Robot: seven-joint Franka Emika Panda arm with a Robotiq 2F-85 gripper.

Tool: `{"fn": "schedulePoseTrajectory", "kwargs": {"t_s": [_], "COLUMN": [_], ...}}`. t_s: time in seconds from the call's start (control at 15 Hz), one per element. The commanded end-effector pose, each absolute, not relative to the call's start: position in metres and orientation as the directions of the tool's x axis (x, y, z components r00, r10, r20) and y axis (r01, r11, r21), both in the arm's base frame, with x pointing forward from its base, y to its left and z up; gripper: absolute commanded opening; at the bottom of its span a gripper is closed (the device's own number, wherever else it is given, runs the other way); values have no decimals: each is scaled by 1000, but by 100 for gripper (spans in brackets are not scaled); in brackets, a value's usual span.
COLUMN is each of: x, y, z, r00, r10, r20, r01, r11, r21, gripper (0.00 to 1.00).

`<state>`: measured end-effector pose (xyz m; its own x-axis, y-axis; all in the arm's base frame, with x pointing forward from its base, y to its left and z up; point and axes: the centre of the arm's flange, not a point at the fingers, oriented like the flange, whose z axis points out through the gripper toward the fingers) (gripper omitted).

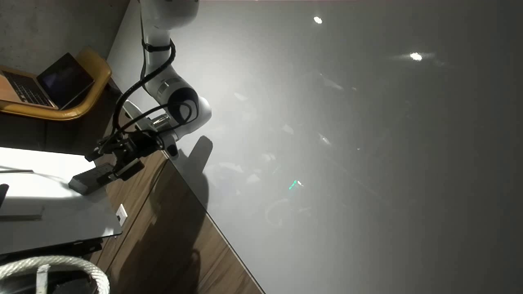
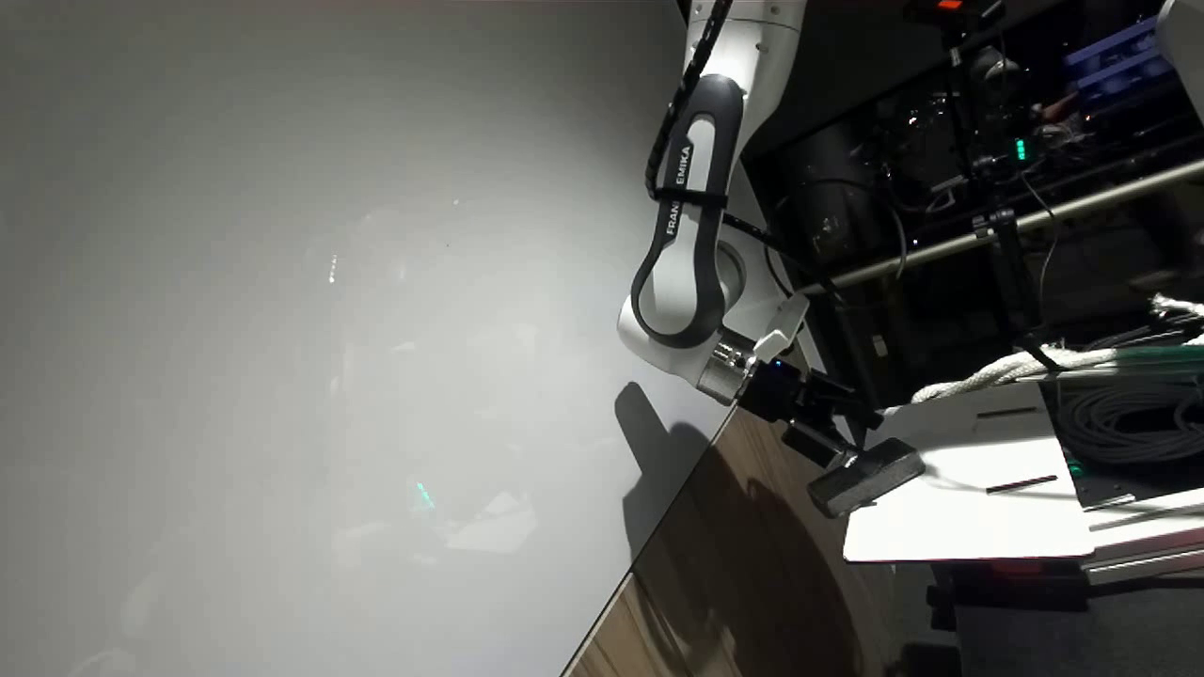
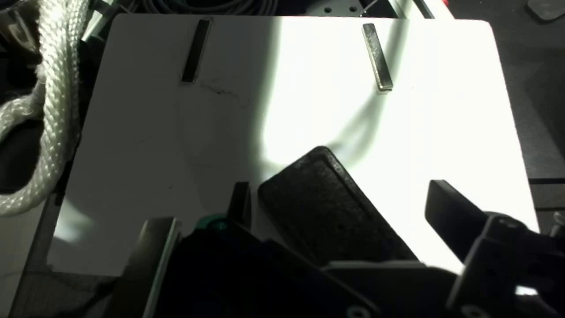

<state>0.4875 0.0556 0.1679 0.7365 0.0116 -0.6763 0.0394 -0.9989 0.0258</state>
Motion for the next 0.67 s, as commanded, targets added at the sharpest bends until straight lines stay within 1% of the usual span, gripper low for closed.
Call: {"fn": "schedulePoseTrajectory", "kwargs": {"t_s": [0.0,0.27,0.6], "x": [491,491,486], "y": [71,77,59], "z": [209,227,205], "r00": [793,822,835], "r10": [56,97,109], "r20": [-606,-561,-539], "r01": [104,149,160], "r11": [-994,-988,-986], "r21": [43,47,49], "gripper": [100,100,100]}}
